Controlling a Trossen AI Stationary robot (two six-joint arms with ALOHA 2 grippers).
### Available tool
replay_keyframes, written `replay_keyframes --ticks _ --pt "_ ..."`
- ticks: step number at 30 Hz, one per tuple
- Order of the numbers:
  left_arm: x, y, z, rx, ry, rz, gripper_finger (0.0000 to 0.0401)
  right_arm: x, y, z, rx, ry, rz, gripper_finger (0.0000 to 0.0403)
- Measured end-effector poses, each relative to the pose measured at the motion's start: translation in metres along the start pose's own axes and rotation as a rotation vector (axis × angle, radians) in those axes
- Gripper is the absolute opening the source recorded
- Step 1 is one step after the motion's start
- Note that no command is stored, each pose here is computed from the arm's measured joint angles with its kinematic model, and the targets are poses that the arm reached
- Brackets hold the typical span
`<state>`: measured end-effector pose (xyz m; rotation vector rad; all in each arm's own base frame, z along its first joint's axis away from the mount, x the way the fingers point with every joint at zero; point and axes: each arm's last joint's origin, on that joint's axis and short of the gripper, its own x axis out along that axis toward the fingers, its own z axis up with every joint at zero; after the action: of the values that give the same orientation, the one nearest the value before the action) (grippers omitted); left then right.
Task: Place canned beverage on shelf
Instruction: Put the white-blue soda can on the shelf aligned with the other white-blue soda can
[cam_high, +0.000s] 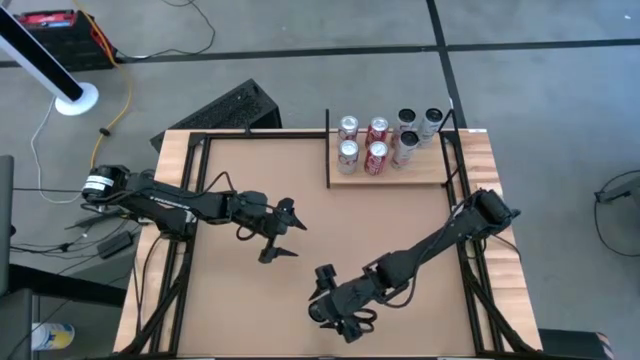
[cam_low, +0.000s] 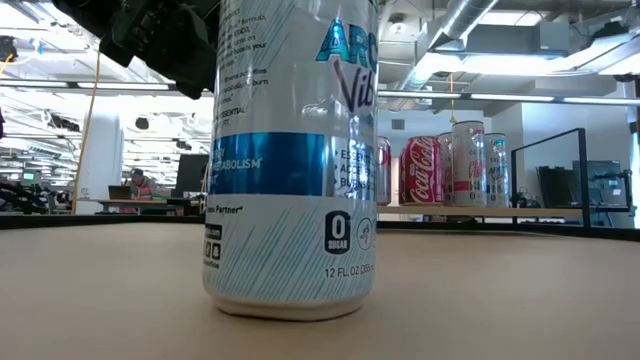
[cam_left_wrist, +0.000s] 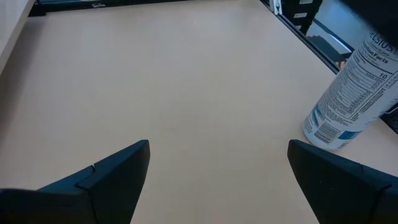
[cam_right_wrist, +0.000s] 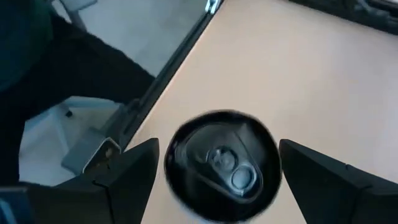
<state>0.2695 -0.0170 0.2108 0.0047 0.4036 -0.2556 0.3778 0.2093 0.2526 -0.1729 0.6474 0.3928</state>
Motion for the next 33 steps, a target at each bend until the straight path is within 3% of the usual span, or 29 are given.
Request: replay_keyframes --ticks 24,33 --pt "0.000 0.000 0.000 -0.003 -0.002 -0.001 0.0366 0.010 0.002 -0.007 0.045 0.037 -0.015 0.0352" --pt "0.000 0.000 0.000 -0.003 0.000 -0.001 0.0366 0.008 0.001 -0.005 0.051 0.037 -0.049 0.0284"
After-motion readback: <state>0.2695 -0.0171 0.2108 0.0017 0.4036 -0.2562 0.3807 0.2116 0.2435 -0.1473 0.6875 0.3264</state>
